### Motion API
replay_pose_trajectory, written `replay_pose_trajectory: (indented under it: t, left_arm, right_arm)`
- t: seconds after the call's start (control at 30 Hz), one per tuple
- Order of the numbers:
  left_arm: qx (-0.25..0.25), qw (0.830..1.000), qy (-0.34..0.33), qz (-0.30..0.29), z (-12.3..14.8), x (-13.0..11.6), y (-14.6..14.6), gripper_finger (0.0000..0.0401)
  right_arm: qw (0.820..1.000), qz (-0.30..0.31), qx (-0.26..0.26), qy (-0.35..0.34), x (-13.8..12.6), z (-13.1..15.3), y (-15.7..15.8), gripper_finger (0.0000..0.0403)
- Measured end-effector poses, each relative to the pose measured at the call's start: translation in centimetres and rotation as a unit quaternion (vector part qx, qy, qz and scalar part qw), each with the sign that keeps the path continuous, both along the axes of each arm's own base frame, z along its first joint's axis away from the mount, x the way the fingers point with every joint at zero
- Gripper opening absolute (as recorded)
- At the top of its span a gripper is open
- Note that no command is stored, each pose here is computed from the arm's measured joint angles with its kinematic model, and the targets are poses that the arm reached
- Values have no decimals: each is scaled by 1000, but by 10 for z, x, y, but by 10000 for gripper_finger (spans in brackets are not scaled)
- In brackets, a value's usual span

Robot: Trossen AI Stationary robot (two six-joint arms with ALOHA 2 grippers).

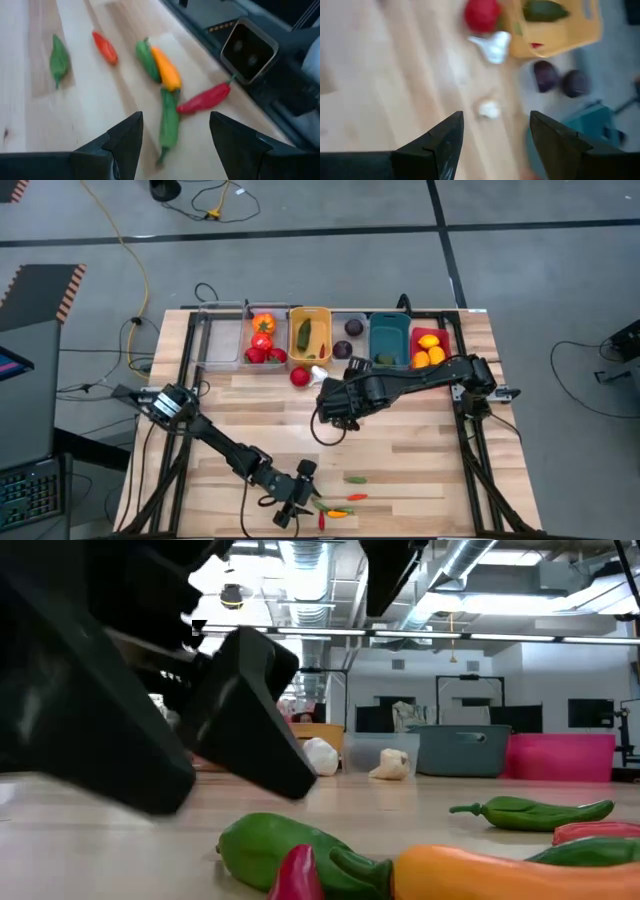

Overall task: Sort produce into baskets
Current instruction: Put the green chili pepper into the yellow bin

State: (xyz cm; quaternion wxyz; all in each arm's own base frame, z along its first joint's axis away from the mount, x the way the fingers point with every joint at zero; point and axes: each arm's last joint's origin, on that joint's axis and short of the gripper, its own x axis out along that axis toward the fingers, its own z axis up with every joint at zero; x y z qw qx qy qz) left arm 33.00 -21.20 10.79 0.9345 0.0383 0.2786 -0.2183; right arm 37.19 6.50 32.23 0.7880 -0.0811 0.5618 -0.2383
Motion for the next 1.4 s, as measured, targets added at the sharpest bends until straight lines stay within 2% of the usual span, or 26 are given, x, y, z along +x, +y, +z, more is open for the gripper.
replay_pose_trajectory:
  t: [0.27, 0.63, 0.87, 1.03, 1.17, 1.27, 1.4]
  left_arm:
    - [14, 1000, 8, -1, -16, 9, -6, 206]
    - [18, 1000, 16, 1, -17, 9, -6, 78]
    - [13, 1000, 21, 6, -14, 10, -3, 46]
    - [16, 1000, 12, 9, 8, 11, 6, 50]
    - [42, 999, 18, 15, 31, 11, 23, 56]
    - [56, 998, 14, 28, 56, 11, 42, 56]
    - [103, 992, 18, 66, 85, 7, 77, 56]
  right_arm:
    - [996, 47, 70, -23, 1, 0, 30, 255]
    - [992, 57, 104, -50, -5, 1, 64, 255]
    - [988, 75, 130, -45, -15, 1, 89, 255]
    - [987, 93, 127, -34, -23, 0, 102, 255]
    - [988, 98, 117, -9, -30, -1, 105, 255]
    - [989, 98, 110, 2, -33, -2, 106, 255]
    - [989, 98, 108, 4, -33, -2, 105, 255]
